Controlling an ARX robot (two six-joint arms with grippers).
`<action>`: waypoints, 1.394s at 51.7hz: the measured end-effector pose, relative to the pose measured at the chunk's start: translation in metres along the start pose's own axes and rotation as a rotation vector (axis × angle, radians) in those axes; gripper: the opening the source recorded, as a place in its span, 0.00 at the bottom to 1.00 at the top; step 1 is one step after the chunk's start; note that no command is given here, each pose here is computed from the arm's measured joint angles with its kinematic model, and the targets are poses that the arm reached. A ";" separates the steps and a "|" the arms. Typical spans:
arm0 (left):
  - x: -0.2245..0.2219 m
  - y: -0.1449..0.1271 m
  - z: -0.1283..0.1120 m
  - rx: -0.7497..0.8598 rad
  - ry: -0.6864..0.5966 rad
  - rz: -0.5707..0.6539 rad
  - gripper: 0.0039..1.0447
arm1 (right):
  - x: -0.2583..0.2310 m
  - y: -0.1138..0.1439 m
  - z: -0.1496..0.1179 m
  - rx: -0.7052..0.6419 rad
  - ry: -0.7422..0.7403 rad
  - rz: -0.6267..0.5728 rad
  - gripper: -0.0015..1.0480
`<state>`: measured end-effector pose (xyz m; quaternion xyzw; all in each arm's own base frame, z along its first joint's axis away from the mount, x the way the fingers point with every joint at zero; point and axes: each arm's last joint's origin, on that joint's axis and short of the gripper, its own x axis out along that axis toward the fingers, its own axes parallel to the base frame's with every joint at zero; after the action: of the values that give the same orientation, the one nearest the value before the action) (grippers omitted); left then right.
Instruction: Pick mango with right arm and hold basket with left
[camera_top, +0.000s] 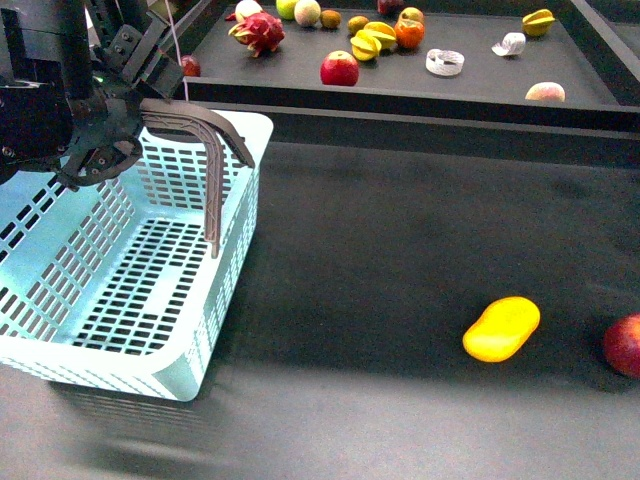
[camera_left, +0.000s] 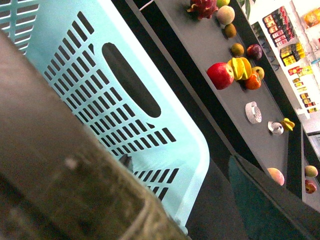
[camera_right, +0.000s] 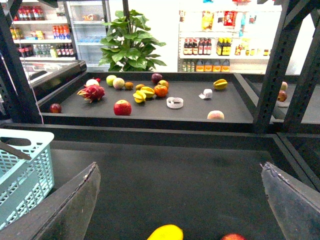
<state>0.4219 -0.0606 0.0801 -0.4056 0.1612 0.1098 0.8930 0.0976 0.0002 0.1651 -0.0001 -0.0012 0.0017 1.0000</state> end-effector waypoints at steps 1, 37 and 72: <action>0.000 0.000 -0.001 -0.007 0.002 -0.001 0.52 | 0.000 0.000 0.000 0.000 0.000 0.000 0.92; -0.155 0.003 -0.022 0.427 0.317 -0.444 0.16 | 0.000 0.000 0.000 0.000 0.000 0.000 0.92; -0.174 -0.008 -0.034 0.534 0.321 -0.550 0.15 | 0.004 -0.003 -0.003 -0.097 0.103 -0.206 0.92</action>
<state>0.2566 -0.1030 0.1296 -0.1999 0.2068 -0.2432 0.9264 0.1020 -0.0027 0.1624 -0.0482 0.0500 -0.1013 0.9924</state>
